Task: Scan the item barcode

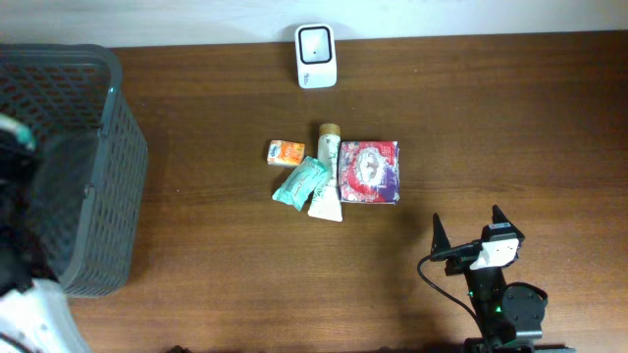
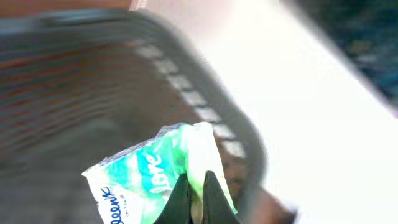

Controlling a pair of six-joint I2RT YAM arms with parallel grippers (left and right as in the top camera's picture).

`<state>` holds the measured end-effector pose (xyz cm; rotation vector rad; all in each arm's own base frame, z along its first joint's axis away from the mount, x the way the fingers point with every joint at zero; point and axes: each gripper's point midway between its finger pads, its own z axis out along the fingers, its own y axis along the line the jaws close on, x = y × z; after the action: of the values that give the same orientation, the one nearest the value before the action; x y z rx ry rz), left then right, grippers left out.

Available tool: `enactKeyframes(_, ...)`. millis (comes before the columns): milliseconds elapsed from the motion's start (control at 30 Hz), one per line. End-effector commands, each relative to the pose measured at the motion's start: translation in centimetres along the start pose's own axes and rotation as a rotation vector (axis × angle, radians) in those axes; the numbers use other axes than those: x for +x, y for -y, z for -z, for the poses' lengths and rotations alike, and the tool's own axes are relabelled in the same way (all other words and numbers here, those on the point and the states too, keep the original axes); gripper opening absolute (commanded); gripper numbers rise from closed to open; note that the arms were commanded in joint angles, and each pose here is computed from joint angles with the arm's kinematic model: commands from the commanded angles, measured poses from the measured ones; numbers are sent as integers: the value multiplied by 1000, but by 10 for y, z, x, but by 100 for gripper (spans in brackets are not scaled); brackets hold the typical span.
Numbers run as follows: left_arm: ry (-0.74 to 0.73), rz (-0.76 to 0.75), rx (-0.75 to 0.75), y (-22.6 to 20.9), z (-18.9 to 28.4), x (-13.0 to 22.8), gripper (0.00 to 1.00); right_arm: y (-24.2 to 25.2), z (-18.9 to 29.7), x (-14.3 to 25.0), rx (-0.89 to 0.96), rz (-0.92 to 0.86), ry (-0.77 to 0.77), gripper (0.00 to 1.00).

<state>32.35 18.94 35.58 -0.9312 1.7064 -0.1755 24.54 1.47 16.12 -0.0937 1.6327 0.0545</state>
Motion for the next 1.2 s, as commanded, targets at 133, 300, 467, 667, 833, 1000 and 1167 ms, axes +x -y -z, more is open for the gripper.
enactKeyframes(133, -362, -474, 679, 202, 48, 163, 0, -1, 0, 3, -4, -3, -5, 99)
enactKeyframes(300, -671, -742, 566, 204, 9, 321, 0, -1, 0, 3, -4, -3, -5, 99)
enactKeyframes(467, -768, -913, 286, 151, -37, 390, 0, -1, 0, 3, -4, -3, -5, 99)
enactKeyframes(667, -873, -955, 205, 121, -54, 428, 88, -1, 0, 3, -4, -3, -5, 99)
enactKeyframes(833, -754, -881, 238, 177, -37, 333, 99, -1, 0, 3, -4, -3, -5, 99)
enactKeyframes(1000, -735, -828, 164, 154, -28, 282, 99, -1, 0, 3, -4, -3, -5, 98)
enactKeyframes(1167, -795, -844, 123, 139, -21, 287, 99, -1, 0, 3, -4, -3, -5, 99)
